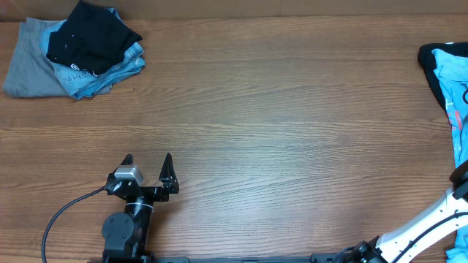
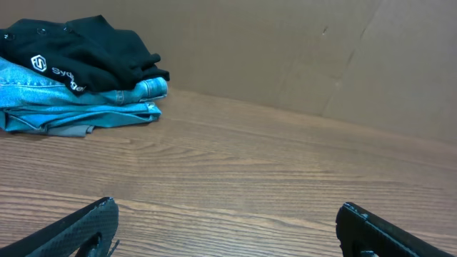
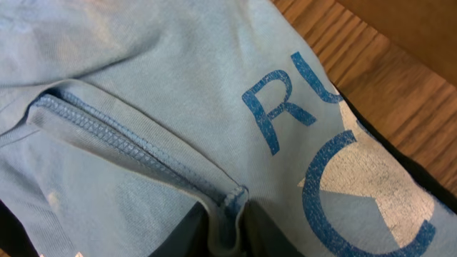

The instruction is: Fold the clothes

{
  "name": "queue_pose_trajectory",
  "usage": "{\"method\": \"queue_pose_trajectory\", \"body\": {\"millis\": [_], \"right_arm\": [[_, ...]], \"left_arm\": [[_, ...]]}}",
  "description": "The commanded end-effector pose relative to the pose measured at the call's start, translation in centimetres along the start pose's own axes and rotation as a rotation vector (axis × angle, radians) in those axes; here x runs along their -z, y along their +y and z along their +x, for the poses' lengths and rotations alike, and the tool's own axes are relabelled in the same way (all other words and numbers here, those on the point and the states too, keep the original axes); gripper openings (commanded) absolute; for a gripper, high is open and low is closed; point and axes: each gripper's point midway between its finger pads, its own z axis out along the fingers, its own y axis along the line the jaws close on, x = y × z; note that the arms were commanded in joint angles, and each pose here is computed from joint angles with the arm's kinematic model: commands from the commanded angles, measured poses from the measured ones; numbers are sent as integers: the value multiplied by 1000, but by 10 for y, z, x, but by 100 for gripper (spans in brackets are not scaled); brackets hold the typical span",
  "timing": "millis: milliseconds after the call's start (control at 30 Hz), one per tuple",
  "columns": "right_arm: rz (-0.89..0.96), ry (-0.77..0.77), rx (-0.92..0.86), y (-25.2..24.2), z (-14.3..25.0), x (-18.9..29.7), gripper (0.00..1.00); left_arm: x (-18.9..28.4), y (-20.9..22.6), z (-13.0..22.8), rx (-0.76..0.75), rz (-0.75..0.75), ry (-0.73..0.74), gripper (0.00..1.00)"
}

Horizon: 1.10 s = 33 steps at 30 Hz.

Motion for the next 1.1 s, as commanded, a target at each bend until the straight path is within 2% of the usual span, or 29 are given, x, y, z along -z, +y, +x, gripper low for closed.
{"method": "queue_pose_trajectory", "body": {"millis": [0,233,267,367,567,700,933,1067], "right_arm": [[-10,-10,4,4,-5,-4,14],[-10,-11,5,4,-5,-4,21],[-10,-12,5,4,-5,-4,20],[-10,-11,5,4,-5,-4,4],[-11,-8,-1,5,-6,2,4],[-49,-37,-55,14,-21,22,4],[-385,-128,-32,111,-55,100,4],[-520,-141,47,184,-51,138,4]], "left_arm": [[0,1,-1,-13,-4,-7,100],[0,1,-1,-13,-4,-7,100],[0,1,0,-12,-4,-7,100],[0,1,0,-12,-4,-7,100],[0,1,0,-12,-4,-7,100],[0,1,0,-12,-4,-7,100],[0,1,0,-12,-4,-7,100],[0,1,0,-12,-4,-7,100]]}}
